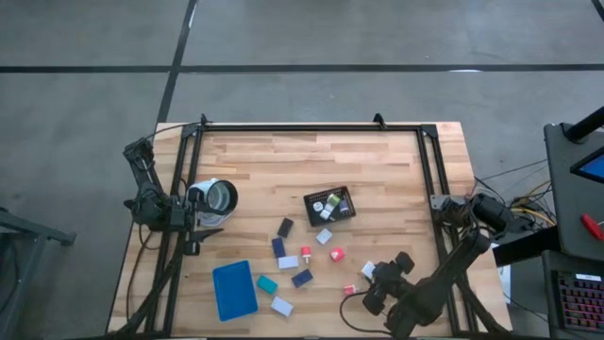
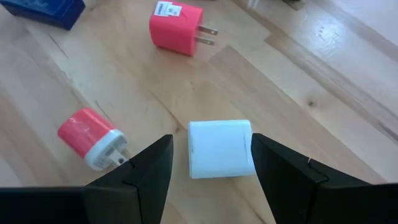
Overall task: Pick & Place Office items
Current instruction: Put the bottom white charger adapter into the black bin
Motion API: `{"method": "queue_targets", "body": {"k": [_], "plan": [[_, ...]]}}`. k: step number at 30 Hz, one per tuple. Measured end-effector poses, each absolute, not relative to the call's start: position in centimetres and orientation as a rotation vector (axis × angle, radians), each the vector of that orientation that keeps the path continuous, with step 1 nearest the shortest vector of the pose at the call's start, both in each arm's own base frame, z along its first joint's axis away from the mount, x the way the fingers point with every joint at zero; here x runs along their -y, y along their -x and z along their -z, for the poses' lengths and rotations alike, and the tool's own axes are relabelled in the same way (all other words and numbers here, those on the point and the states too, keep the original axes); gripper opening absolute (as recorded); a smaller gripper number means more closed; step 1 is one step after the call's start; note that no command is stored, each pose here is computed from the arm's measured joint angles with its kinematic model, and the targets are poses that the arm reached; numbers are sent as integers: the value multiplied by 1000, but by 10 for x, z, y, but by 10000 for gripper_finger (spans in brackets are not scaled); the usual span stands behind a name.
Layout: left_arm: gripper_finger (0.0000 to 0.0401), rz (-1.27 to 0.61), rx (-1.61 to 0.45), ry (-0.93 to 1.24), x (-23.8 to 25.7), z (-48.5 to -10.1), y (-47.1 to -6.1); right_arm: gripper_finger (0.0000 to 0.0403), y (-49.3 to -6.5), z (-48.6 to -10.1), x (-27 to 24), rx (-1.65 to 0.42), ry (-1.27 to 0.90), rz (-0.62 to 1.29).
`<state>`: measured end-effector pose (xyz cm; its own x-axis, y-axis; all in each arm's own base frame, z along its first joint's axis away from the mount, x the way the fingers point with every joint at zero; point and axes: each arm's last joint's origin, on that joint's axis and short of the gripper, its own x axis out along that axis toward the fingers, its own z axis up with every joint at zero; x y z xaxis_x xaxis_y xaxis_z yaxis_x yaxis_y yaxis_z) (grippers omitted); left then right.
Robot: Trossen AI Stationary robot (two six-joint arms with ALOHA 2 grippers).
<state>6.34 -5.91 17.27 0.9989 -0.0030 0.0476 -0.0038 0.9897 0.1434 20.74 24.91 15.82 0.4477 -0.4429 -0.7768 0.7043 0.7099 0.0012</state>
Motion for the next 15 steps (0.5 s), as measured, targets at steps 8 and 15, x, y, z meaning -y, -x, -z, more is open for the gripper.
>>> {"method": "queue_targets", "body": {"k": [8, 15], "plan": [[225, 0, 47, -145, 59, -173, -63, 215, -206, -151, -247, -842, -348, 729], [225, 0, 47, -145, 59, -173, -63, 215, -203, -137, -242, -836, -369, 720]]}}
